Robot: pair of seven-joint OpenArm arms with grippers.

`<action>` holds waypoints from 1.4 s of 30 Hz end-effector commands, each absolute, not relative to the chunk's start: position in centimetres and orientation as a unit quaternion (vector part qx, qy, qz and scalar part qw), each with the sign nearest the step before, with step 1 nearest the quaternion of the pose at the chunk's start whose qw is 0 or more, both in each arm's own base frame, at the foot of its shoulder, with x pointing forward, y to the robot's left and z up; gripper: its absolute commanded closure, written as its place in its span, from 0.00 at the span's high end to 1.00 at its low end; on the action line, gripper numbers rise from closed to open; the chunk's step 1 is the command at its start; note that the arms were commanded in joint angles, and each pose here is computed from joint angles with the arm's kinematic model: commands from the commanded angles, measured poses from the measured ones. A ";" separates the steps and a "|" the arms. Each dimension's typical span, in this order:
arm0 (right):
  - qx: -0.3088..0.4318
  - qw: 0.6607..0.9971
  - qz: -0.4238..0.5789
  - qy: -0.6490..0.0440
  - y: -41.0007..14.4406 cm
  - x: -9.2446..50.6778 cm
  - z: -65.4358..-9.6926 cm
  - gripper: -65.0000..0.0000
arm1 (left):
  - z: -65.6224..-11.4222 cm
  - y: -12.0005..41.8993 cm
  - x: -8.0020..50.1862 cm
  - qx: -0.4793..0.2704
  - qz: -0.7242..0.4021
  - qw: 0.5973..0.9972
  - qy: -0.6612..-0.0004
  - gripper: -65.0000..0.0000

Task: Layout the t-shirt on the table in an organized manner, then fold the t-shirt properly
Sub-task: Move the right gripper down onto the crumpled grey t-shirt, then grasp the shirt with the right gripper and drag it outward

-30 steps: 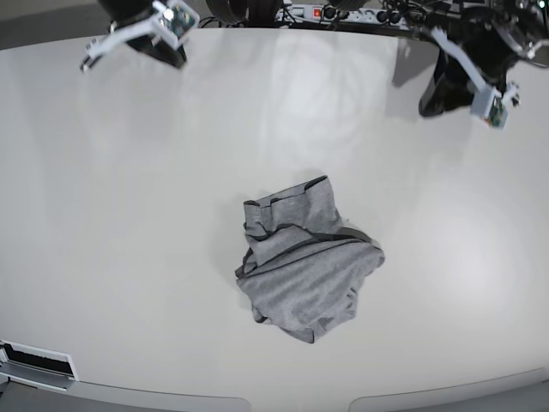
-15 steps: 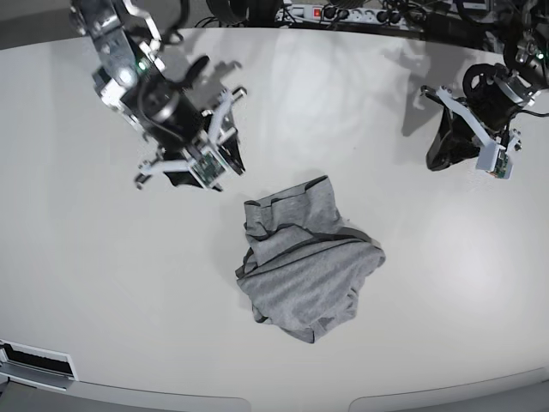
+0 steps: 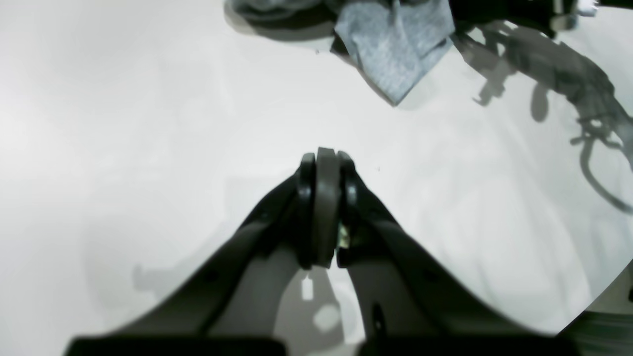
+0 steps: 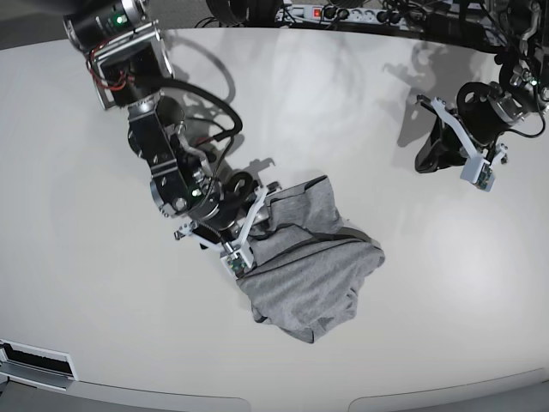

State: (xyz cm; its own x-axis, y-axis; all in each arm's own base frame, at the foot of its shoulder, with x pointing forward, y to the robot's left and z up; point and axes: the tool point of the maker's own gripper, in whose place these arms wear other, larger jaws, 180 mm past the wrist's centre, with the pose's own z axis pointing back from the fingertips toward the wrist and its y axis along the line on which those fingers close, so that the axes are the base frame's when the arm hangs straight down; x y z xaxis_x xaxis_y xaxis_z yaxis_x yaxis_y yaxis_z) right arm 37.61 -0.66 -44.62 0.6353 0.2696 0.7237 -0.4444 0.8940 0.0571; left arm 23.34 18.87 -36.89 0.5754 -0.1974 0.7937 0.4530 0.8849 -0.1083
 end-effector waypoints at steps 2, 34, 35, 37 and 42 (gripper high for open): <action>0.134 0.885 0.214 -0.391 0.0 39.2 -43.4 0.49 | -35.8 18.9 24.0 -0.153 -0.190 0.865 -0.439 0.00; -0.042 0.685 0.083 -0.722 -10.3 34.1 -13.0 0.00 | -36.0 19.4 23.8 -0.138 -0.204 0.868 -0.431 0.00; -0.032 0.685 0.072 -0.724 -10.6 33.7 -12.8 0.00 | -36.1 19.4 23.8 -0.138 -0.204 0.868 -0.430 0.00; 0.017 0.686 0.118 -0.717 -8.8 32.9 -13.2 0.00 | -36.0 19.4 23.9 -0.138 -0.204 0.868 -0.431 0.00; 0.222 0.625 0.295 -0.687 0.7 28.3 -13.6 0.00 | -36.0 19.4 23.9 -0.138 -0.204 0.868 -0.431 0.00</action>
State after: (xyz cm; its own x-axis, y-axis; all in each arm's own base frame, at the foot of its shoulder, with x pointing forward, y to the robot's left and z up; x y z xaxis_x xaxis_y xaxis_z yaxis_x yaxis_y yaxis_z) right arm 28.17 0.90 -15.80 -0.0568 0.1260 0.9904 -0.6861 0.7157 -0.1304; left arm 23.14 19.40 -37.22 0.5799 -0.2402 0.7785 0.4645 0.8825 -0.0737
